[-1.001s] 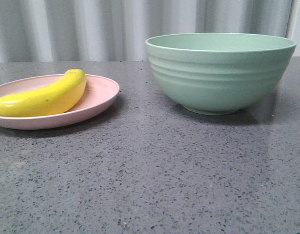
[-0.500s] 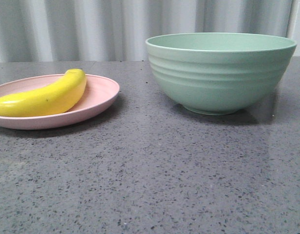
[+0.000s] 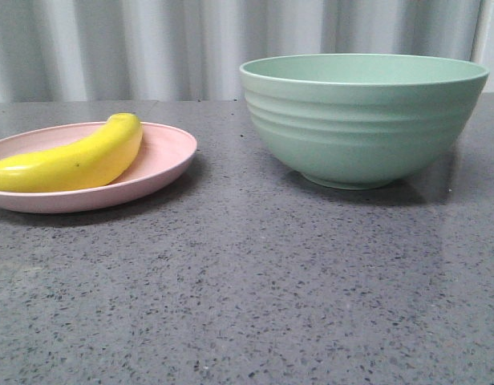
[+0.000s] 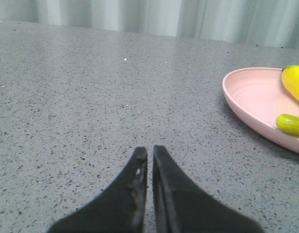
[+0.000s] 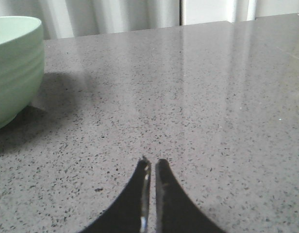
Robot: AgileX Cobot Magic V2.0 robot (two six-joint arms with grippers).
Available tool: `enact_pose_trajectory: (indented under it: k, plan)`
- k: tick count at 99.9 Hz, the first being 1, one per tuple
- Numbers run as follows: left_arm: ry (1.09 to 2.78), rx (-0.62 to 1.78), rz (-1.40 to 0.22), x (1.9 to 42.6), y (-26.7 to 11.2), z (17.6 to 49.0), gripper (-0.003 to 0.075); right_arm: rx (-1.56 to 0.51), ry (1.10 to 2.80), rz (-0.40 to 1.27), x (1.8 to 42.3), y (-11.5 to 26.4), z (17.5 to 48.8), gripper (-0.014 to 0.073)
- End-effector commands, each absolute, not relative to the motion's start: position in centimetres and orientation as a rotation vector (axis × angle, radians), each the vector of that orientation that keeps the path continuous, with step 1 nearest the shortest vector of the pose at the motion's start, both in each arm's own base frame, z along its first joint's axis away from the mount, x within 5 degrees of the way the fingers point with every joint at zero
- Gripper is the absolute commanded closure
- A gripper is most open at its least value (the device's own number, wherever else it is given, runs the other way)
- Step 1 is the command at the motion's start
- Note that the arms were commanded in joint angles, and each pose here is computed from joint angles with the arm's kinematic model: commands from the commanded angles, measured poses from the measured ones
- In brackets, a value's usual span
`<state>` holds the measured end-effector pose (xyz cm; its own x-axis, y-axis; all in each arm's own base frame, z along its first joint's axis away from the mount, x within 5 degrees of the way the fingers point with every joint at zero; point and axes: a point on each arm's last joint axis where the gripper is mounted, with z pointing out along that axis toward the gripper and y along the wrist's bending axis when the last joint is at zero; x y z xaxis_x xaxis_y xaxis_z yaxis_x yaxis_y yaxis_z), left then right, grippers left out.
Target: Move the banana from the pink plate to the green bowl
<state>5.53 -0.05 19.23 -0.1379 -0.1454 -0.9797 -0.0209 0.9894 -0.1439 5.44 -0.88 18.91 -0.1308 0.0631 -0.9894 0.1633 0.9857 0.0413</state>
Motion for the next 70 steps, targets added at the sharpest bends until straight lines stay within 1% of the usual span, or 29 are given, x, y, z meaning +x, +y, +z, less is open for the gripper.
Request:
enact_pose_trajectory:
  k: [1, 19, 30, 41, 50, 60, 70]
  plan:
    - [1.615, -0.131, -0.113, 5.5, 0.0, 19.3, 0.0738, 0.162, 1.641, -0.097, 5.6, -0.9, 18.8, 0.0666]
    - [1.611, -0.131, -0.113, 5.5, 0.0, 19.3, 0.0738, 0.101, 1.672, -0.107, 6.0, -0.8, 18.7, 0.0663]
    - [1.611, -0.131, -0.113, 5.5, 0.0, 19.3, 0.0738, -0.005, 1.720, -0.084, 6.3, -0.3, 18.5, 0.0642]
    - [1.604, -0.131, -0.113, 5.5, 0.0, 19.4, 0.0738, -0.128, 1.754, -0.027, 6.6, 0.4, 18.3, 0.0637]
    - [1.533, -0.137, -0.122, 5.5, 0.0, 20.1, 0.0738, -0.198, 1.768, 0.029, 6.8, 0.9, 18.3, 0.0637]
    - [1.489, -0.146, -0.136, 5.4, 0.1, 20.9, 0.0739, -0.255, 1.751, 0.077, 6.9, 1.4, 19.2, 0.0638]
    - [1.490, -0.143, -0.139, 5.1, 0.0, 22.0, 0.0739, -0.287, 1.702, 0.112, 7.1, 1.8, 21.1, 0.0638]
